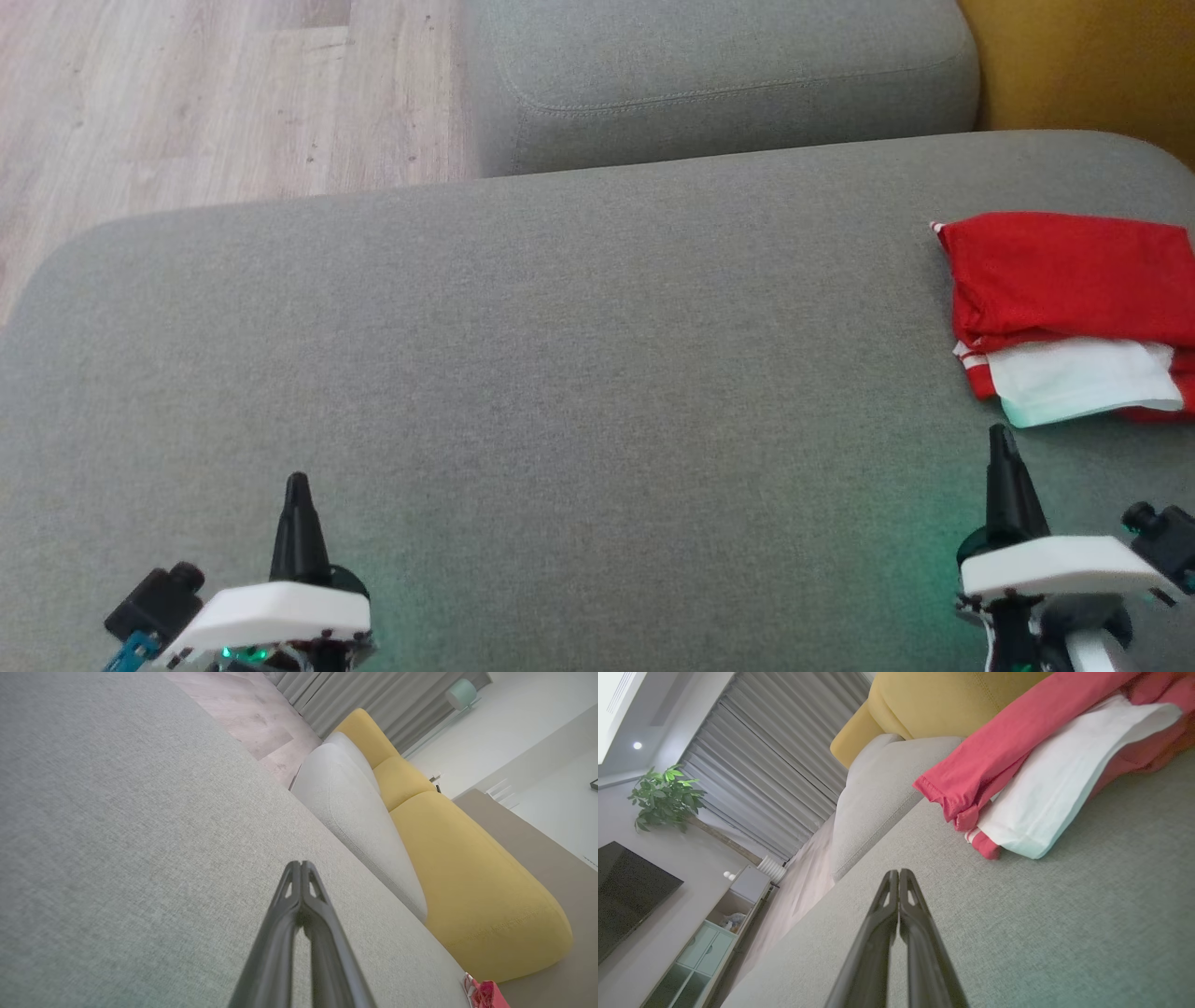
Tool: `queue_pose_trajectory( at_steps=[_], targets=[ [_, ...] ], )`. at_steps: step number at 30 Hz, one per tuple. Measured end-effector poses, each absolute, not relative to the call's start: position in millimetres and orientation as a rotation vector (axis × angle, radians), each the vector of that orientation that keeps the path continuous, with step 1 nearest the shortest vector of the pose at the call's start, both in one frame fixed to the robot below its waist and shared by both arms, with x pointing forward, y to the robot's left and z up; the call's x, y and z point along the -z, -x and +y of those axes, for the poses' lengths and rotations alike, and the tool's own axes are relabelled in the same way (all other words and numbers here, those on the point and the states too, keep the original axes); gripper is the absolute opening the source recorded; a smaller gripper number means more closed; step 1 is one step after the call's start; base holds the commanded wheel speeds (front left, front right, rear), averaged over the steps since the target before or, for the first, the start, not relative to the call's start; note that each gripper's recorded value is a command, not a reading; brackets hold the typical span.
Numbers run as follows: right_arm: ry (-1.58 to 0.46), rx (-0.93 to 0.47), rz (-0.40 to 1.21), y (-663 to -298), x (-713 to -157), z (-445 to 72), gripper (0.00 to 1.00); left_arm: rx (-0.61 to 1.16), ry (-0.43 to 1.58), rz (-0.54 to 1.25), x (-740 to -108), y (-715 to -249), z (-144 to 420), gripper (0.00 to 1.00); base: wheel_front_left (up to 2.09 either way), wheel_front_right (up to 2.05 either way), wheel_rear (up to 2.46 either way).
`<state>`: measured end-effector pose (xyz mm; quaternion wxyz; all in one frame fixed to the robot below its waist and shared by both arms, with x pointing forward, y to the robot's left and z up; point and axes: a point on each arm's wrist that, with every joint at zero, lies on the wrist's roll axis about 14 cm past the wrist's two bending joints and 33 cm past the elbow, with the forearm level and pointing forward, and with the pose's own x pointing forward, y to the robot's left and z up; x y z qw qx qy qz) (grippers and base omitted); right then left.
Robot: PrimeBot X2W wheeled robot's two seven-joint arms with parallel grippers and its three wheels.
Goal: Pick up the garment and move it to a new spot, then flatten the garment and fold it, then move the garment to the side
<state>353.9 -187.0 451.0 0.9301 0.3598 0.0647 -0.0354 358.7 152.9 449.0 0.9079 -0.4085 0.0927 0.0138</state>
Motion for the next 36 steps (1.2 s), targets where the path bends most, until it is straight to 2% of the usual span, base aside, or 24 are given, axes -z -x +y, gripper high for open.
queue_pose_trajectory(
  at_steps=[36],
  targets=[
    [-1.122, 0.122, 0.116, -361.3, -457.0, -198.1, 0.00, -0.074, 1.179, 0.180, -455.8, -366.1, 169.2, 0.00, 0.00, 0.00, 0.00]
  ],
)
